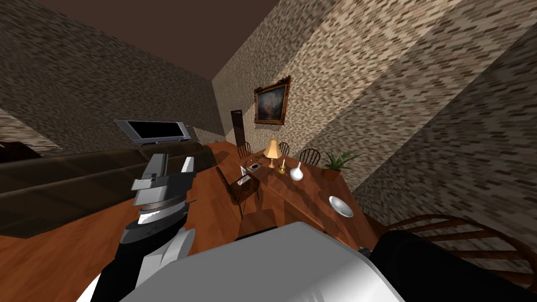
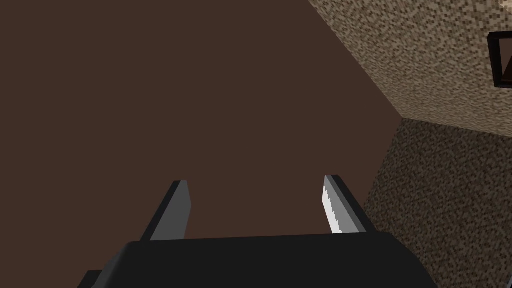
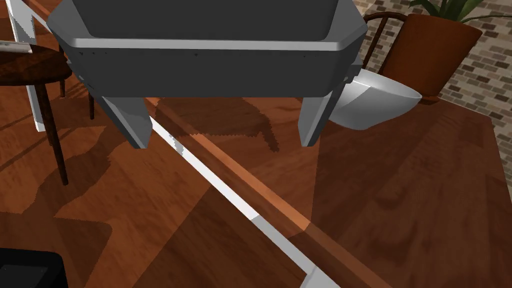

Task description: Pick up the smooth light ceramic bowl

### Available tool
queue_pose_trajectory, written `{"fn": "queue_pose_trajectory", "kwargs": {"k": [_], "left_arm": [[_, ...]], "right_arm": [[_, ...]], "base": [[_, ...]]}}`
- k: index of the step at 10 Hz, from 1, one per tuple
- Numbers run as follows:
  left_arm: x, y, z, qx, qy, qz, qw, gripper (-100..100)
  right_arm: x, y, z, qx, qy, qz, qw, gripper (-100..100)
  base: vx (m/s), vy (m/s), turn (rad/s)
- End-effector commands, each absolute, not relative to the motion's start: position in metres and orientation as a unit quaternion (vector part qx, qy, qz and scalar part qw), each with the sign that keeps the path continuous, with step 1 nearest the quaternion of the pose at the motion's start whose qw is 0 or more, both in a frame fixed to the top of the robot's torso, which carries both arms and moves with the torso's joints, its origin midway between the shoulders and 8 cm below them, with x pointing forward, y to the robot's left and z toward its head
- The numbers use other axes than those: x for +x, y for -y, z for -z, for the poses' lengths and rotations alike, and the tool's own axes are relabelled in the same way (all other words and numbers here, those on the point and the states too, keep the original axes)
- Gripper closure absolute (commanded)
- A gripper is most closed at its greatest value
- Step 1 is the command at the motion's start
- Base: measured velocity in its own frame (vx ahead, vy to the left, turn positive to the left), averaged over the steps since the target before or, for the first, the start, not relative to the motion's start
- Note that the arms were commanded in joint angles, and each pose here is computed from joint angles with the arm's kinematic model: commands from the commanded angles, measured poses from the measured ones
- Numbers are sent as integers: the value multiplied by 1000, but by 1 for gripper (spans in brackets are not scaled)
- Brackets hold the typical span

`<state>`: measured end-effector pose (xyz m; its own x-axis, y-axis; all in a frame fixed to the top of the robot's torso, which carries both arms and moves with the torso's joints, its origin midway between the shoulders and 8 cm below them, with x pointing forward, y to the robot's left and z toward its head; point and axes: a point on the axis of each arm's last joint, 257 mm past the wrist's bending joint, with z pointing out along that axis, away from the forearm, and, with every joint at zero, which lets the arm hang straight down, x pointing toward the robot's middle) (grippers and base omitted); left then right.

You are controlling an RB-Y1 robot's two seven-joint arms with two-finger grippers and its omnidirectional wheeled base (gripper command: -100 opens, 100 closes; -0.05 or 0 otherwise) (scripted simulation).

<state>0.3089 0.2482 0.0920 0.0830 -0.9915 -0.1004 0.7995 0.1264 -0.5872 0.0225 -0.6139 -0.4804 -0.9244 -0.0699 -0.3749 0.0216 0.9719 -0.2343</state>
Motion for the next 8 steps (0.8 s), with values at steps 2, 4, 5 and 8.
{"fn": "queue_pose_trajectory", "kwargs": {"k": [2, 4, 5, 8], "left_arm": [[309, -248, -92, -196, -245, 631, 709, 0], [309, -248, -92, -196, -245, 631, 709, 0], [309, -248, -92, -196, -245, 631, 709, 0], [309, -248, -92, -196, -245, 631, 709, 0]], "right_arm": [[-5, 649, 475, -37, -974, 160, 156, -100], [-8, 652, 474, -36, -974, 163, 153, -100], [-19, 669, 469, -54, -972, 183, 135, -100], [-48, 708, 455, -79, -966, 227, 90, -100]], "base": [[81, -3, 158], [46, 5, 65], [45, 10, 190], [98, -13, 185]]}}
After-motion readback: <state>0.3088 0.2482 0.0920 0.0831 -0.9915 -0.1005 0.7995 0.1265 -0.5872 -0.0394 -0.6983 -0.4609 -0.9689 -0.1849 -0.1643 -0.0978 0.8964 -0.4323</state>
